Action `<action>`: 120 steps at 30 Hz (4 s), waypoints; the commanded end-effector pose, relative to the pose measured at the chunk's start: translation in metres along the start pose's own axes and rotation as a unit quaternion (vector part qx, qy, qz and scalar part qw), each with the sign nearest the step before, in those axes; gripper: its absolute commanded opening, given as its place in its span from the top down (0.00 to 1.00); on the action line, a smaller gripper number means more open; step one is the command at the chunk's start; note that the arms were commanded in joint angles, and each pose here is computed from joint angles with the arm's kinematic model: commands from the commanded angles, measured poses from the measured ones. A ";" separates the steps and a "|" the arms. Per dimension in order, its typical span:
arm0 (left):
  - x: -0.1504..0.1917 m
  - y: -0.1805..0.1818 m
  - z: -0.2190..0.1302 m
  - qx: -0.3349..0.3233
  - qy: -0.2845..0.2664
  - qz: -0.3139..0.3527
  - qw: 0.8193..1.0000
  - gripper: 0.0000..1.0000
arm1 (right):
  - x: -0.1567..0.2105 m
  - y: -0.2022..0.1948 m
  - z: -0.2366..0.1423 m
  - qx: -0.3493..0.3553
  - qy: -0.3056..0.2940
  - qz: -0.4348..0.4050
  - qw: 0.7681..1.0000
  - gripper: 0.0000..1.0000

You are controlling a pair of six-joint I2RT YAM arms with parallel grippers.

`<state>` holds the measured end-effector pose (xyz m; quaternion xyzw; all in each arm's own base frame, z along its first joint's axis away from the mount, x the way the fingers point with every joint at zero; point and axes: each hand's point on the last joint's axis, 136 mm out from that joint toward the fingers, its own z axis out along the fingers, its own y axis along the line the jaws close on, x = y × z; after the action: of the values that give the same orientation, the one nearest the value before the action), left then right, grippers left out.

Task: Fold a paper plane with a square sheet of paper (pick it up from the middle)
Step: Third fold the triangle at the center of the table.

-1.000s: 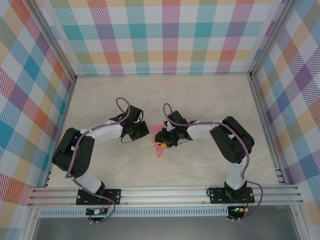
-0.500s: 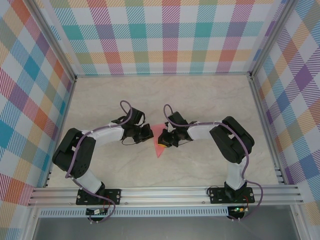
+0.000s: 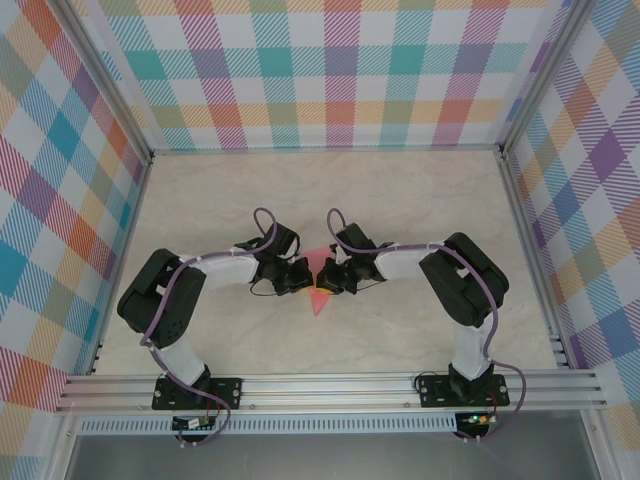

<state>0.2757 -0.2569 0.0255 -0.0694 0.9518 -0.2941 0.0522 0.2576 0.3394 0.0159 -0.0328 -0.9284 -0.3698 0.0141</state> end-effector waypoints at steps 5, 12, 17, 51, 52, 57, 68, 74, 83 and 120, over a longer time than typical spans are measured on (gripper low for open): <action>-0.003 0.004 0.004 -0.025 -0.006 0.014 1.000 1.00 | 0.009 -0.034 0.009 0.057 0.009 0.025 0.998 0.95; -0.002 0.011 0.008 -0.040 -0.002 0.013 0.999 1.00 | 0.008 -0.017 0.001 0.030 0.004 0.007 1.000 0.95; 0.000 0.017 0.011 -0.050 0.002 0.011 0.999 1.00 | 0.012 0.006 -0.015 -0.015 -0.003 -0.022 1.000 0.94; 0.007 0.032 0.015 -0.068 0.005 0.003 0.998 1.00 | 0.070 -0.013 0.005 -0.004 0.048 -0.027 0.998 0.93; 0.007 0.032 0.015 -0.068 0.005 0.003 0.998 1.00 | 0.069 -0.015 0.004 0.002 0.047 -0.026 0.999 0.93; 0.007 0.033 0.014 -0.071 0.003 0.002 0.997 1.00 | 0.072 -0.012 0.001 0.014 0.043 -0.040 0.998 0.93; 0.007 0.035 0.013 -0.077 0.000 0.002 0.997 1.00 | 0.079 -0.006 0.006 -0.004 0.053 -0.055 0.997 0.92; 0.006 0.036 0.014 -0.080 -0.002 0.000 0.997 1.00 | 0.081 -0.019 0.010 0.027 0.061 -0.053 0.996 0.93; 0.007 0.037 0.013 -0.080 -0.003 0.001 0.997 1.00 | 0.048 0.014 -0.021 0.018 -0.020 -0.091 0.995 0.92; 0.004 0.040 0.002 -0.099 -0.015 0.032 0.994 1.00 | -0.013 -0.027 -0.022 0.066 -0.072 0.006 0.995 0.93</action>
<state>0.2814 -0.2513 0.0190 -0.0435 0.9616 -0.2589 0.0803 0.2725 0.3134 0.0284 -0.0489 -0.9410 -0.3299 -0.0582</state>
